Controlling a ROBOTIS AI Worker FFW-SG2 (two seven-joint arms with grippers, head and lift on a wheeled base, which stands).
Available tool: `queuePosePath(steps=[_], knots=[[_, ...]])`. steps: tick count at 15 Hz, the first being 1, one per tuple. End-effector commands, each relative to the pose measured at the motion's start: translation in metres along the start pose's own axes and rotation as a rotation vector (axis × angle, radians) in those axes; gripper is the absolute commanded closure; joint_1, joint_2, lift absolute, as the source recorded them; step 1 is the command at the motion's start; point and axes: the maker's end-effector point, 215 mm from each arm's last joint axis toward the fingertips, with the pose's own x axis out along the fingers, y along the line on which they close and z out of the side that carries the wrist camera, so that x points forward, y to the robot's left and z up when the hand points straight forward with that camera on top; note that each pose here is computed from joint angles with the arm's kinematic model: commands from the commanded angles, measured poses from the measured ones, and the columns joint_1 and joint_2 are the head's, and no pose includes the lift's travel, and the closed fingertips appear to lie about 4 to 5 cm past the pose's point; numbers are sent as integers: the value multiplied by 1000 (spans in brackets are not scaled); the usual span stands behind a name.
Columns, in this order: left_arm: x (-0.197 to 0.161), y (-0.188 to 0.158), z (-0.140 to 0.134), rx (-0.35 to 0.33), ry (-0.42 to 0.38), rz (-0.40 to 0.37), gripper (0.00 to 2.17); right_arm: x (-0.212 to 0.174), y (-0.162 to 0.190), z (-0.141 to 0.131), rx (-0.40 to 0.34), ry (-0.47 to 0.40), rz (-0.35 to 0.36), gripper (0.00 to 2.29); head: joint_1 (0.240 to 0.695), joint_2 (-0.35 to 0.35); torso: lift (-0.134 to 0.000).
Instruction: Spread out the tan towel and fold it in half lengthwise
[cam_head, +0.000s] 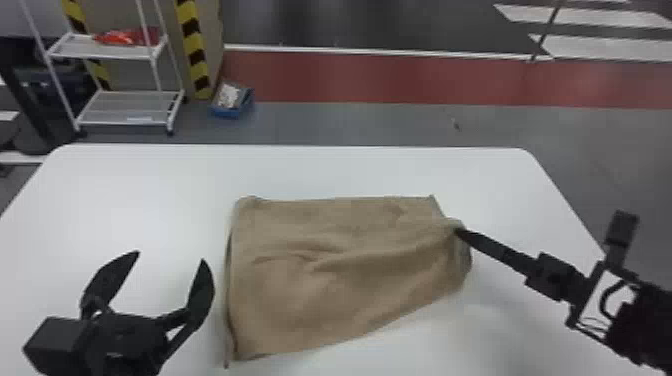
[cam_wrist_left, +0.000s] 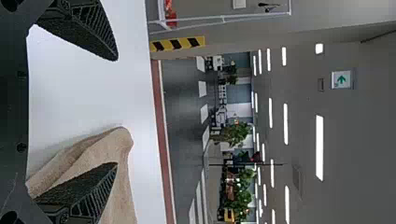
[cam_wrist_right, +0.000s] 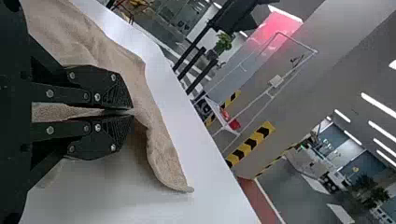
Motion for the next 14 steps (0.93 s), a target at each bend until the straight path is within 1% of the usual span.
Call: queuePosePath(steps=[1, 2, 3, 4, 5, 6, 7, 8, 9, 10, 11, 12, 13, 14], knots=[[0, -1, 0, -2, -1, -1, 80, 28, -13, -9, -12, 47, -59, 1028, 695, -77, -125], [-1, -1, 0, -1, 1, 1, 80, 36, -32, -18, -82, 99, -163, 1028, 695, -71, -125], [-1, -1, -1, -1, 3, 1, 80, 40, -46, -27, -137, 144, -240, 1025, 695, -64, -125], [-1, 0, -1, -2, 3, 2, 80, 46, -52, -31, -185, 165, -280, 1015, 695, -64, -125], [-1, 0, -2, -2, 4, 2, 80, 50, -55, -28, -221, 157, -301, 1015, 695, -63, -125], [-1, 0, -1, -2, 3, 2, 80, 49, -59, -30, -236, 173, -323, 988, 695, -62, -125], [-1, 0, -1, -2, 3, 2, 80, 44, -67, -32, -259, 190, -359, 593, 695, -59, -125], [0, 0, -1, -2, 3, 2, 80, 38, -72, -31, -289, 196, -389, 356, 695, -58, -125], [0, 0, -1, -2, 3, 2, 80, 30, -77, -25, -311, 188, -412, 356, 695, -62, -125], [0, 0, -1, -4, 2, 2, 80, 21, -82, -18, -318, 176, -430, 383, 695, -69, -125], [0, 1, -1, -1, 1, 2, 80, 8, -88, -5, -316, 149, -452, 343, 695, -76, -125], [0, 0, 3, 0, -6, -2, 80, -3, -90, 3, -310, 121, -464, 184, 695, -87, -125], [0, -1, 6, 3, -7, -10, 76, -15, -90, 15, -310, 80, -468, 56, 695, -113, -125], [0, -5, 8, 3, -6, -28, 76, -23, -88, 27, -337, 45, -469, 53, 695, -126, -125]])
